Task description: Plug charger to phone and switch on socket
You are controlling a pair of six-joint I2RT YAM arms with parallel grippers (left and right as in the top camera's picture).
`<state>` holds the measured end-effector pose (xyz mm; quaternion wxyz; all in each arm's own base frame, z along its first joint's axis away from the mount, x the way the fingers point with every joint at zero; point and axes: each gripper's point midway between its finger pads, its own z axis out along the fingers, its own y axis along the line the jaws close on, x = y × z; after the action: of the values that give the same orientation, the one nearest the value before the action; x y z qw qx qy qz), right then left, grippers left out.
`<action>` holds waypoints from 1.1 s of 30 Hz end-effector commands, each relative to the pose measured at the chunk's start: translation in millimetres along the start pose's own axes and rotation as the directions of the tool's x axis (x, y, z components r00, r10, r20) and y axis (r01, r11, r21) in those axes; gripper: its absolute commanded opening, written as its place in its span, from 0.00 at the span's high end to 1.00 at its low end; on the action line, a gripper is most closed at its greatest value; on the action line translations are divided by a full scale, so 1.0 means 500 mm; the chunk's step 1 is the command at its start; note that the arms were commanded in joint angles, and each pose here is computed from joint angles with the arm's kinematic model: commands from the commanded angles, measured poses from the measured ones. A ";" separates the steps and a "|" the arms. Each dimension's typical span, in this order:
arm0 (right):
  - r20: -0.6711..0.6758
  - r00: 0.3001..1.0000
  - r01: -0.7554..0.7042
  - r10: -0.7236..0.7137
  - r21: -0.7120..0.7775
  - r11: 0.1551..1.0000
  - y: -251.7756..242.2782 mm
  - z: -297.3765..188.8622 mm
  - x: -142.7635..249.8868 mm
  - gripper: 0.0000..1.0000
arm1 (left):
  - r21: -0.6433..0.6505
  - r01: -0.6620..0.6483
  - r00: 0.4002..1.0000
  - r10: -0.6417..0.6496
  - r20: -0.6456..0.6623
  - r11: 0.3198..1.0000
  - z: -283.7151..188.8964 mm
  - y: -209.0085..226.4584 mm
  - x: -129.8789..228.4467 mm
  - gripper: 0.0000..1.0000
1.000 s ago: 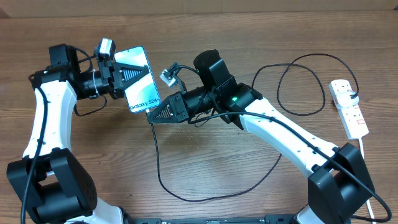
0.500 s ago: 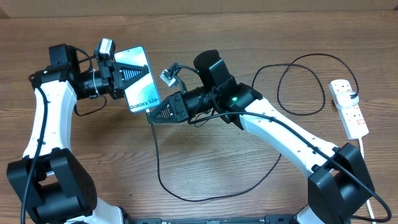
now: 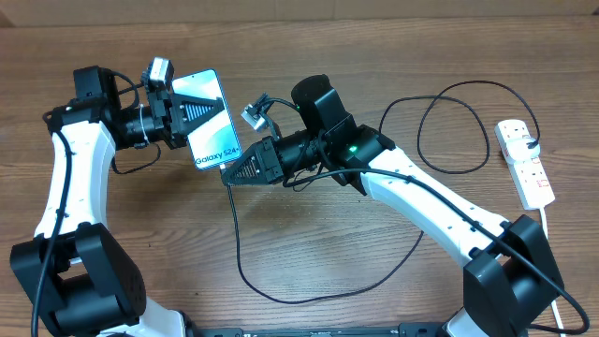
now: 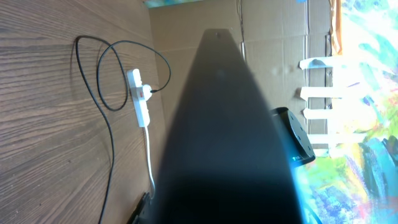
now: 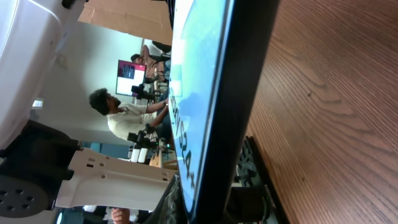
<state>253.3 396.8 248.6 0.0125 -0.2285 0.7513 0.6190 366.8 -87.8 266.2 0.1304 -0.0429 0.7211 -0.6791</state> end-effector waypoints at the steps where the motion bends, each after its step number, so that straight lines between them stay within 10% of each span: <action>1: 0.025 1.000 0.007 -0.008 0.011 1.000 0.004 -0.003 -0.012 0.96 | 0.034 -0.072 0.997 0.072 0.002 0.997 -0.004 -0.042 0.000 0.96; 33: -0.022 1.000 0.021 -0.021 -0.042 0.999 0.022 -0.003 0.004 0.96 | 0.038 -0.025 1.000 0.025 0.000 0.999 -0.004 -0.043 0.000 0.96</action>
<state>244.1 395.3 255.2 -0.0147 -0.2352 0.7374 0.6330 366.8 -87.8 266.3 0.1284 -0.0450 0.7208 -0.6796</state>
